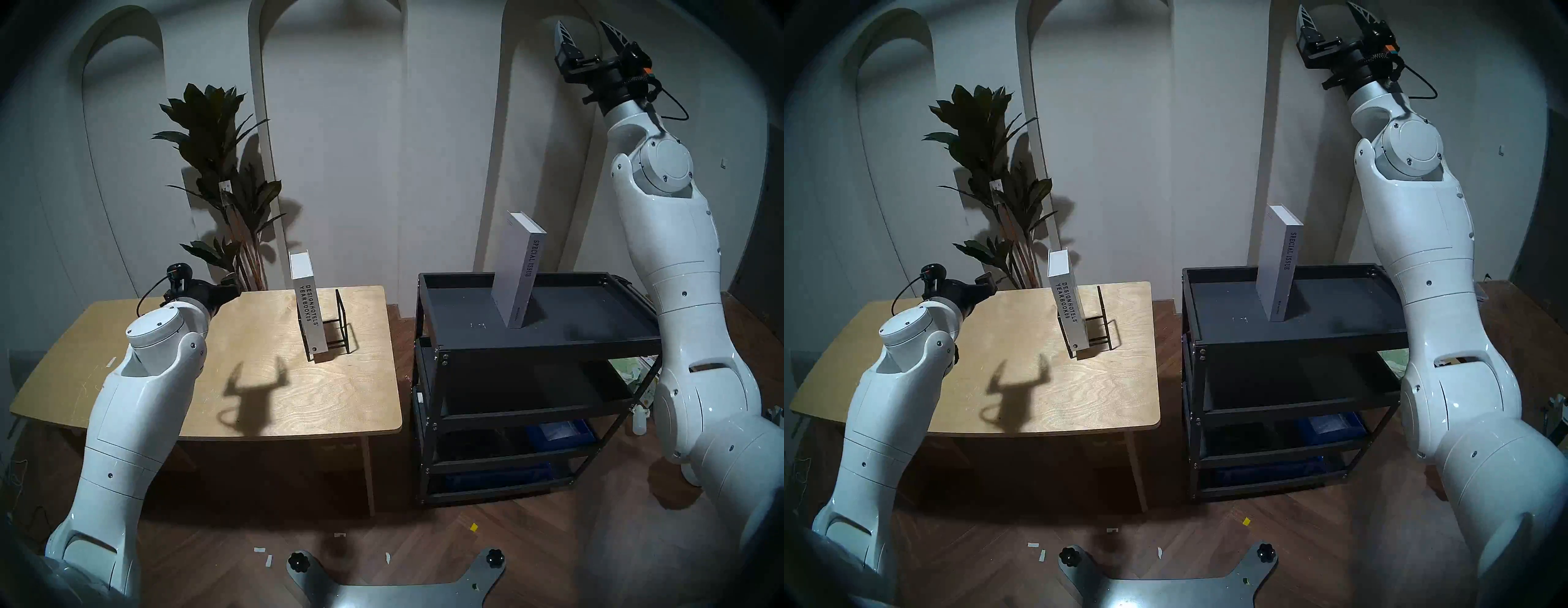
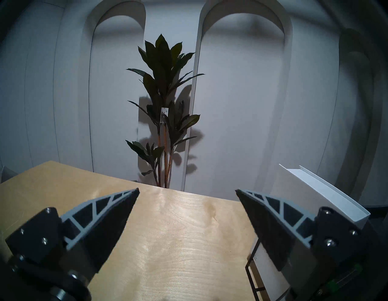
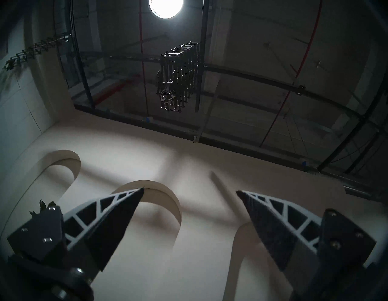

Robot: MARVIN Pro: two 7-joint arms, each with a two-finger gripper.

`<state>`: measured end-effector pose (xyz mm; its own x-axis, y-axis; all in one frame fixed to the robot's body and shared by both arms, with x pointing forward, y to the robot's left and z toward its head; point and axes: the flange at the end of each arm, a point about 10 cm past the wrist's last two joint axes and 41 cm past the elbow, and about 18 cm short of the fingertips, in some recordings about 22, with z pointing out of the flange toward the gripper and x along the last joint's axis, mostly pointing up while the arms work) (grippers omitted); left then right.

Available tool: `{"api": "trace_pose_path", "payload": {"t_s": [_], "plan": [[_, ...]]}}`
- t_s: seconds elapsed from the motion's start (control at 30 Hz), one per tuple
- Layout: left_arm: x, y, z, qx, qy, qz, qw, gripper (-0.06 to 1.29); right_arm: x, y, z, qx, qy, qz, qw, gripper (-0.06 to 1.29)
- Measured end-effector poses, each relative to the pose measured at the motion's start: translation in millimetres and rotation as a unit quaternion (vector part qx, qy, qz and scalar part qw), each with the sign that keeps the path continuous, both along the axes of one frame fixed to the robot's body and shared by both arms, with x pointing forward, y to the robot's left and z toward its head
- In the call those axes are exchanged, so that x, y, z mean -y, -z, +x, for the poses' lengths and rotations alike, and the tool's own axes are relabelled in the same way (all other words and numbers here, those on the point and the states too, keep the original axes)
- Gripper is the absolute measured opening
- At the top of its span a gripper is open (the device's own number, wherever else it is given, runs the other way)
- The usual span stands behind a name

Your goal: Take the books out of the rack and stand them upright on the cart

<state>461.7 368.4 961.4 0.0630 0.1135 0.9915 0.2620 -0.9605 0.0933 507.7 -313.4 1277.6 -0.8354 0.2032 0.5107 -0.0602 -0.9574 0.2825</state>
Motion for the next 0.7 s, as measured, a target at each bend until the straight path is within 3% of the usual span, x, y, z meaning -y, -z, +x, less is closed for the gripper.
{"api": "trace_pose_path", "payload": {"t_s": [0.23,0.37,0.7], "plan": [[0,-4.6,-2.1,0.015,0.006,0.006,0.9998,1.23,23,-9.4,-28.6,0.024,0.057,0.025,0.9977,1.22],[3,-6.0,-3.2,0.021,0.015,0.009,0.9996,1.23,37,-7.4,-40.2,0.022,0.086,0.044,0.9950,1.22],[18,-9.7,-5.7,0.037,0.046,0.017,0.9981,1.23,53,31.1,-46.6,-0.048,0.144,0.089,0.9844,1.22]]}}
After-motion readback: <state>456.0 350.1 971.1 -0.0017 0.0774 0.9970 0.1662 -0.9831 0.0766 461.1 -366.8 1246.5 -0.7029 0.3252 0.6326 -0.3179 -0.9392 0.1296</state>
